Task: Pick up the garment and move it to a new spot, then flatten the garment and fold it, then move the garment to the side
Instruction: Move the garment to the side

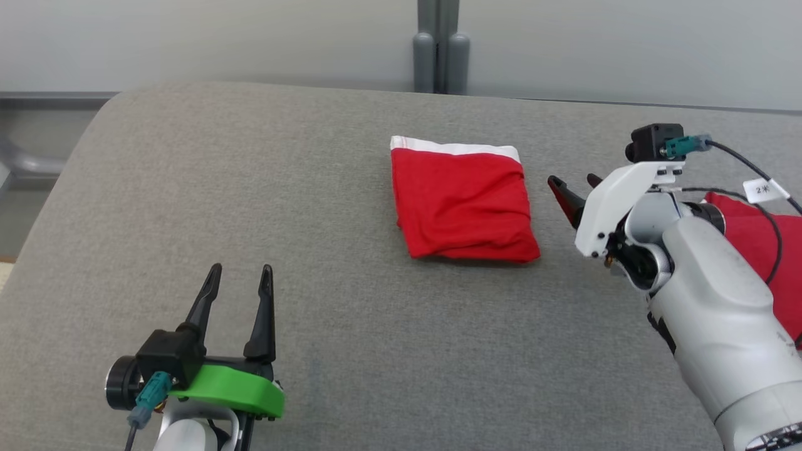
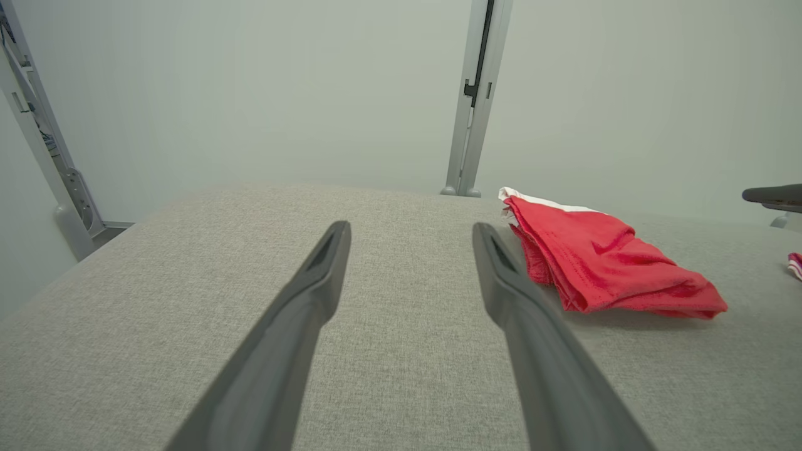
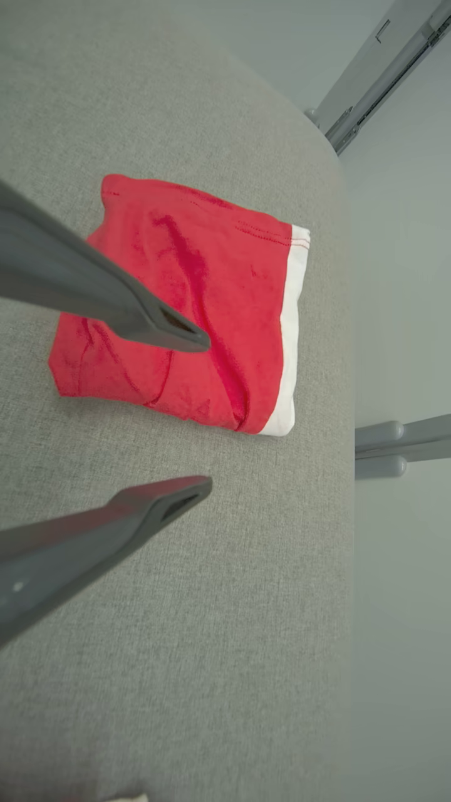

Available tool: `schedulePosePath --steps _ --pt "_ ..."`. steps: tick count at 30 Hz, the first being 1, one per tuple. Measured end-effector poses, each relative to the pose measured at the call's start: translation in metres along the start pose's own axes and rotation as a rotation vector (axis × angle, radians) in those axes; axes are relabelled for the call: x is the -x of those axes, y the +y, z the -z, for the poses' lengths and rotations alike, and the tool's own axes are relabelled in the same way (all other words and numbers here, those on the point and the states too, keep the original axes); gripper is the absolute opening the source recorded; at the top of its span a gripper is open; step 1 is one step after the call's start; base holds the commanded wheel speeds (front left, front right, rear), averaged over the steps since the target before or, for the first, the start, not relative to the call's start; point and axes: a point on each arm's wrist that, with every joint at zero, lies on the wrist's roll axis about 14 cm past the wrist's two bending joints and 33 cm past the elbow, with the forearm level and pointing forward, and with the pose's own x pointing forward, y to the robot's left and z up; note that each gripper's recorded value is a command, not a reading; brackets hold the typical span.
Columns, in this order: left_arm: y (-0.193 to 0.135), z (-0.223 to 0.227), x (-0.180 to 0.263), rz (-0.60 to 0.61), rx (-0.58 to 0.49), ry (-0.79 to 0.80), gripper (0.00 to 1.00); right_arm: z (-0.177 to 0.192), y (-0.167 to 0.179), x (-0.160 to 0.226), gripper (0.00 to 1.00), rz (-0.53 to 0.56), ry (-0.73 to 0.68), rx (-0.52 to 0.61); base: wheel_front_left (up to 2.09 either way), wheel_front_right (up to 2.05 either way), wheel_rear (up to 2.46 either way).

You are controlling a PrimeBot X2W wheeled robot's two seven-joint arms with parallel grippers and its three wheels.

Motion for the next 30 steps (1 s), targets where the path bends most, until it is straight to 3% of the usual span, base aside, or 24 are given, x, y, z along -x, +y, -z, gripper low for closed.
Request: schedulePosePath --steps 6,15,25,26,27,28,30 --pt "0.013 -0.001 0.006 -0.047 0.017 0.003 1.0 0.023 0.002 -0.032 1.0 0.011 0.227 -0.026 0.0 0.0 0.0" --pt "0.037 0.004 0.017 -0.141 0.015 0.028 1.0 0.066 0.006 -0.064 1.0 0.014 0.449 -0.092 0.0 0.0 0.0" --pt "0.05 0.014 0.021 -0.197 0.008 0.066 1.0 0.091 0.009 -0.085 1.0 0.002 0.506 -0.121 0.0 0.0 0.0" --pt "0.05 0.014 0.02 -0.197 0.008 0.068 1.0 0.091 0.011 -0.087 0.45 -0.002 0.499 -0.123 0.0 0.0 0.0" --pt "0.05 0.015 0.02 -0.195 0.008 0.069 1.0 0.09 0.013 -0.088 0.09 -0.007 0.49 -0.127 0.0 0.0 0.0" --pt "0.049 0.015 0.019 -0.193 0.009 0.07 1.0 0.089 0.015 -0.088 0.0 -0.012 0.48 -0.129 0.0 0.0 0.0" --pt "0.047 0.015 0.018 -0.185 0.01 0.069 1.0 0.088 0.019 -0.087 0.0 -0.023 0.466 -0.126 0.0 0.0 0.0"
